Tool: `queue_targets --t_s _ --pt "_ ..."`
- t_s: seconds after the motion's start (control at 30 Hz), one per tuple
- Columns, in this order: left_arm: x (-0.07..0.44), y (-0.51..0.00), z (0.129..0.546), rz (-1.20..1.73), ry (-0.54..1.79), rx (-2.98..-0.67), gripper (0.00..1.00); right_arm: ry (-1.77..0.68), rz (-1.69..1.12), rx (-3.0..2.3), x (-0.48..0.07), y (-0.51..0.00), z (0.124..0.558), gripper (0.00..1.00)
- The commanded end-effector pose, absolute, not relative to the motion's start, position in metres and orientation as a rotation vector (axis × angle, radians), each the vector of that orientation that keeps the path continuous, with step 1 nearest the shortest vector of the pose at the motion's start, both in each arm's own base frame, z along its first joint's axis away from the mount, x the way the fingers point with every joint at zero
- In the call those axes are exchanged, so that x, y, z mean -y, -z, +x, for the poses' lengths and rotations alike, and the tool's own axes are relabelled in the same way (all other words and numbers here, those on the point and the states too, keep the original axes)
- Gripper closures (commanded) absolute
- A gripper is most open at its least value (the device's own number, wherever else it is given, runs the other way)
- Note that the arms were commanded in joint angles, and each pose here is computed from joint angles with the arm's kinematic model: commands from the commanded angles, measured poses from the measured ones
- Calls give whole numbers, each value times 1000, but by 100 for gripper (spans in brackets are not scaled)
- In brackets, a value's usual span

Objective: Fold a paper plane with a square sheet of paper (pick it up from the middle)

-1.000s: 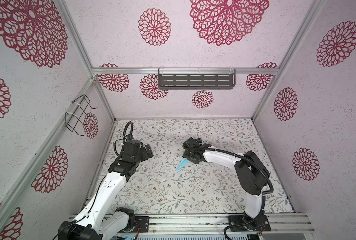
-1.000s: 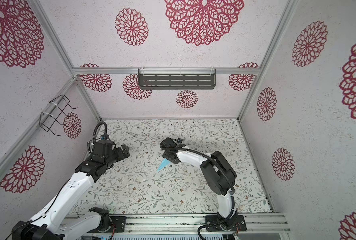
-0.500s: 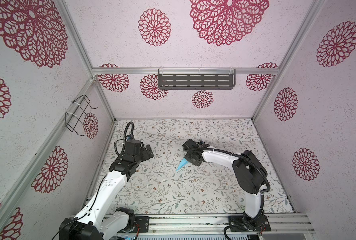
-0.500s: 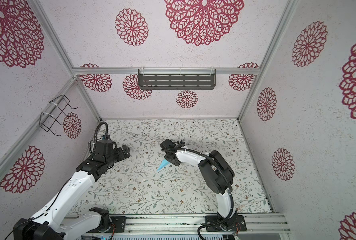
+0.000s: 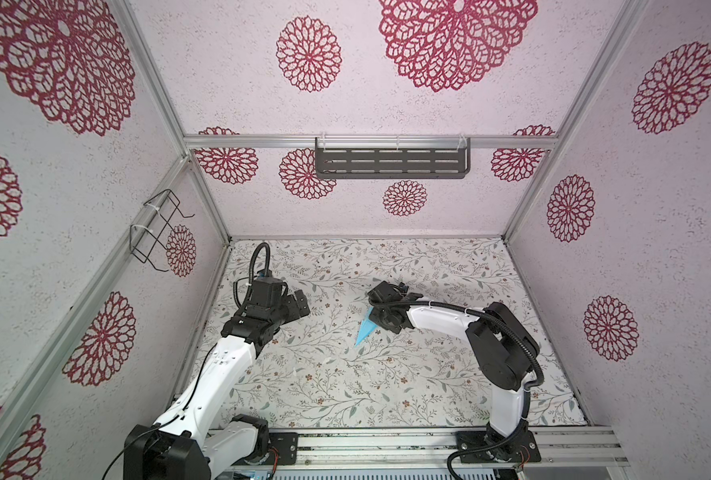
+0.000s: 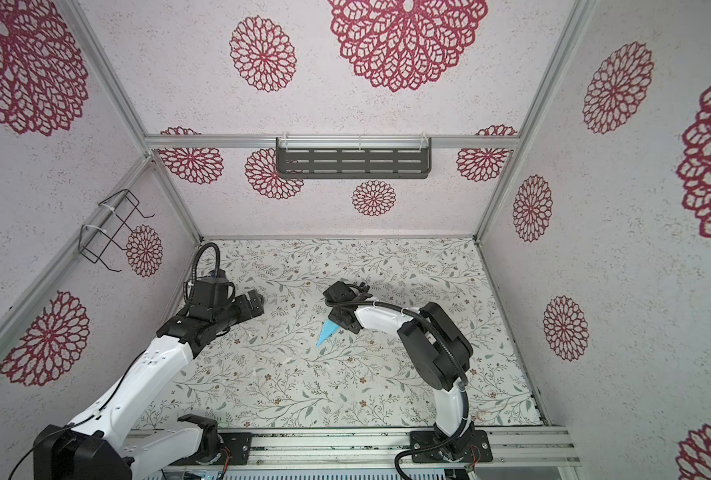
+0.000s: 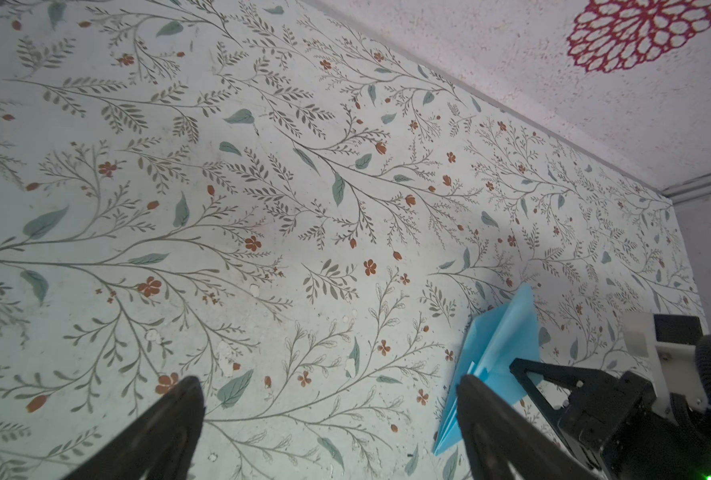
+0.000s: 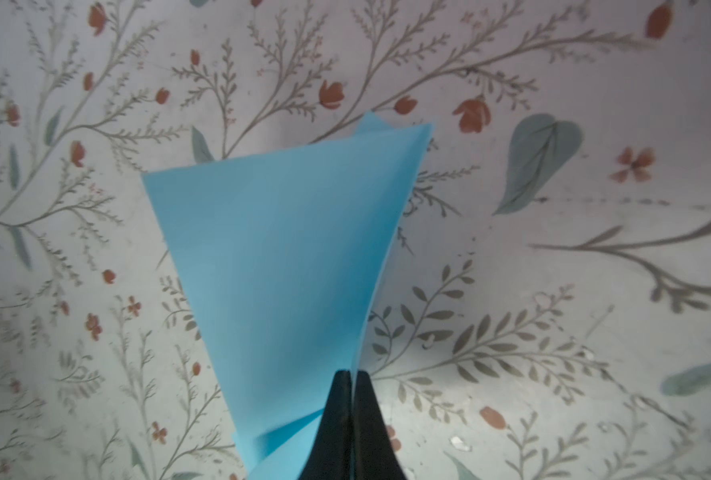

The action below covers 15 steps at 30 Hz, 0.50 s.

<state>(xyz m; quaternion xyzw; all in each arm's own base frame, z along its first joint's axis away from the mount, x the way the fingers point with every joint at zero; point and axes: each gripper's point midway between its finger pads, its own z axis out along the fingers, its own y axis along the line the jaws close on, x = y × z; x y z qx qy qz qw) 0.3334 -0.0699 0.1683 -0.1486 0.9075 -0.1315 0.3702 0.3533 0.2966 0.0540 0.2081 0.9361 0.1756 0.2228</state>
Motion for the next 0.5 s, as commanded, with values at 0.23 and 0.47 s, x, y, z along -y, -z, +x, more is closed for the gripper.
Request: queue_targets --t_s 0.23,0.47 --pt "135 -173 352 -281 787 -2335 2 -1218 66 -2305 -369 -131 355 100" --pt "180 -142 350 -336 920 -2390 11 -1357 73 -2302 -362 -110 348 99"
